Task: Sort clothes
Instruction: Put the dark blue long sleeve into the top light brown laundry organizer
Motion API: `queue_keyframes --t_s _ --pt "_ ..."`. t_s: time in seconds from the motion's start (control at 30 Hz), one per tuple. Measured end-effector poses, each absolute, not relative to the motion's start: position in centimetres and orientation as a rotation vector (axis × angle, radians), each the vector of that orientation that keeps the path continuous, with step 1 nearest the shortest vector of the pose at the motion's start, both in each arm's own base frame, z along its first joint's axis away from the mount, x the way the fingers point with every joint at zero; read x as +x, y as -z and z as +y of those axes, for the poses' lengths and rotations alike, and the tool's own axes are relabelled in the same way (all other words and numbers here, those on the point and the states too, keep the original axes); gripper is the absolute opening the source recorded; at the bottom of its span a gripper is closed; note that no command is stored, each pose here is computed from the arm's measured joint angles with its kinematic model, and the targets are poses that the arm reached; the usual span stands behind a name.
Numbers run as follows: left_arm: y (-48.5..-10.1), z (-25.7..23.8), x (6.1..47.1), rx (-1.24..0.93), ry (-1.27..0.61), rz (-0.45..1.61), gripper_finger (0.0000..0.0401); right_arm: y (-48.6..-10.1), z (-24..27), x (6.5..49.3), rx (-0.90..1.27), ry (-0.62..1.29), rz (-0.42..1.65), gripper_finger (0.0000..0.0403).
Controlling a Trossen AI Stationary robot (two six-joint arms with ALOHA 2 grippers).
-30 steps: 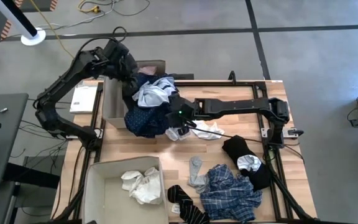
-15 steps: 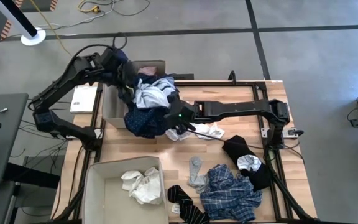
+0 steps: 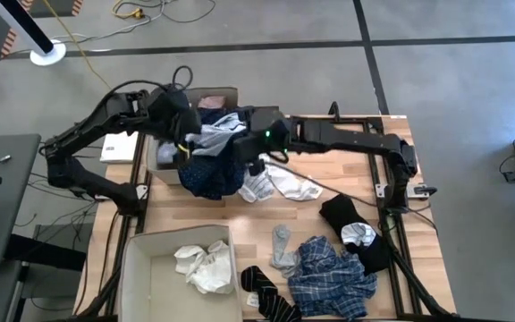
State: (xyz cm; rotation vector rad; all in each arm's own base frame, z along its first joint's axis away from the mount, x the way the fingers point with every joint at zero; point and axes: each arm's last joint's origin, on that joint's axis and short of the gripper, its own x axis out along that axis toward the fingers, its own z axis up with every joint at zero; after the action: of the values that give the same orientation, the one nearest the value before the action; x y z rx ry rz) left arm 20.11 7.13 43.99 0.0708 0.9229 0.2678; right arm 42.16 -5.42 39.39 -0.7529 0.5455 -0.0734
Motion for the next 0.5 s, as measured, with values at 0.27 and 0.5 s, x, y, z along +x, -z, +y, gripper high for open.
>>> queue_keyframes --t_s 0.27,0.5 --pt "-41.8 4.5 20.8 0.121 -0.188 1.062 0.0203 -38.9 -8.2 41.4 -0.6 -0.008 0.578 0.0" --pt "-38.4 2.5 21.8 0.173 -0.211 1.175 0.0279 -38.5 -8.0 41.3 -0.578 -0.035 0.607 0.0002"
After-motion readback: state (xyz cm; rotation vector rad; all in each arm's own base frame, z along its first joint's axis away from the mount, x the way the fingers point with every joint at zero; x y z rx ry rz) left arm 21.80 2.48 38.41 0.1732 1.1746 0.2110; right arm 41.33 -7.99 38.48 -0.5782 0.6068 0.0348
